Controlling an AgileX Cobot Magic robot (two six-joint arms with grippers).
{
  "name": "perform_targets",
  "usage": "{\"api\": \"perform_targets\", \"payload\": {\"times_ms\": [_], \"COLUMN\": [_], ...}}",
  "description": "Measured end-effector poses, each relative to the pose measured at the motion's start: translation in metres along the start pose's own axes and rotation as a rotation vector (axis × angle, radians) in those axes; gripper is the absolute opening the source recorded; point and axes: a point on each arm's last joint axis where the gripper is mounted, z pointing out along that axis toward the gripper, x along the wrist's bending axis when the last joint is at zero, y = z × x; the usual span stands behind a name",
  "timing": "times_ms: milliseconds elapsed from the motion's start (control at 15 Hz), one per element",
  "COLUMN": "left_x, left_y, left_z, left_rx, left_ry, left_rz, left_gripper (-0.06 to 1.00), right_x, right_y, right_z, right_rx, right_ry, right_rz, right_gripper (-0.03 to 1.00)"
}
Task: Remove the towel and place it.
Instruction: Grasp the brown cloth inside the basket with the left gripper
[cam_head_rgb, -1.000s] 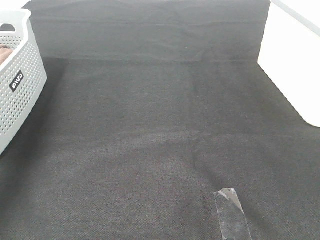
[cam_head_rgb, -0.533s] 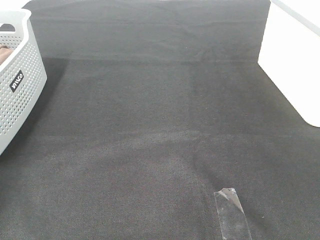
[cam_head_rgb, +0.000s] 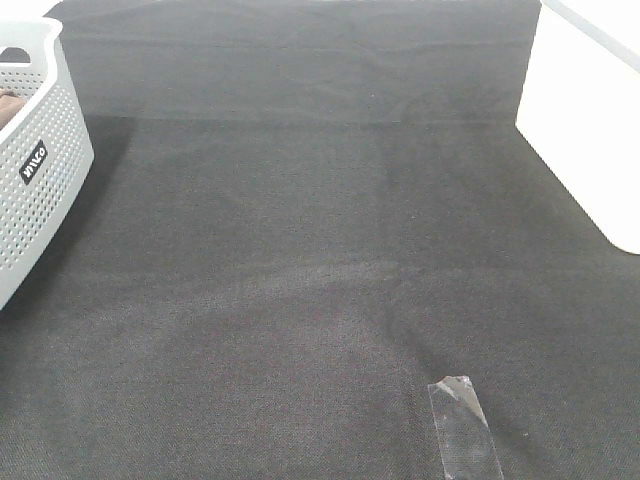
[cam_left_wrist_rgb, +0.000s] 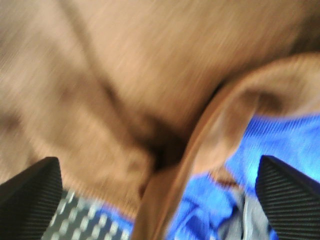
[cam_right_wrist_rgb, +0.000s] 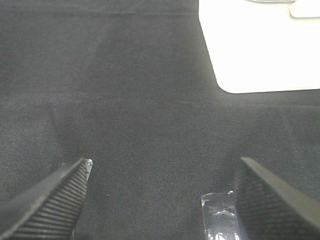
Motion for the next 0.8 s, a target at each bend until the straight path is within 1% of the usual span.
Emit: {"api": "perform_targets", "payload": {"times_ms": [267, 333, 400, 533, 600, 667, 733, 800], "left_x": [-0.0031, -0.0027, -0.0028, -0.0028, -0.0025, -0.0024, -0.0024, -0.0024], "left_y": [0.0024, 0.0023, 0.0022, 0.0015, 0.001, 0.0007, 0.0006, 0.0007], "left_z": [0.0073, 0.0064, 0.0062, 0.0067, 0.0067, 0.0067, 0.0067, 0.0067], "left_rx": [0.007, 0.007, 0.008, 0.012, 0.019, 0.021, 0.023, 0.022], "left_ry": [-0.027, -0.028, -0.03, -0.031, -0.028, -0.027, -0.026, -0.026], "left_rz": [0.026, 0.025, 0.024, 0.006, -0.004, -0.013, -0.024, -0.051], "left_gripper": [0.98, 0.92, 0.81, 0.43, 0.2, 0.06, 0.01, 0.0], "right_x": [0.0, 0.0, 0.0, 0.0, 0.0, 0.0, 0.0, 0.0], "right_y": [0.0, 0.0, 0.0, 0.0, 0.0, 0.0, 0.0, 0.0], "right_z": [0.0, 0.0, 0.0, 0.0, 0.0, 0.0, 0.0, 0.0], "right_rx": [0.0, 0.0, 0.0, 0.0, 0.0, 0.0, 0.0, 0.0], "right_ry": [0.0, 0.0, 0.0, 0.0, 0.0, 0.0, 0.0, 0.0], "right_rz": [0.0, 0.0, 0.0, 0.0, 0.0, 0.0, 0.0, 0.0], "right_gripper": [0.74, 0.74, 0.74, 0.74, 0.74, 0.74, 0.74, 0.74]}}
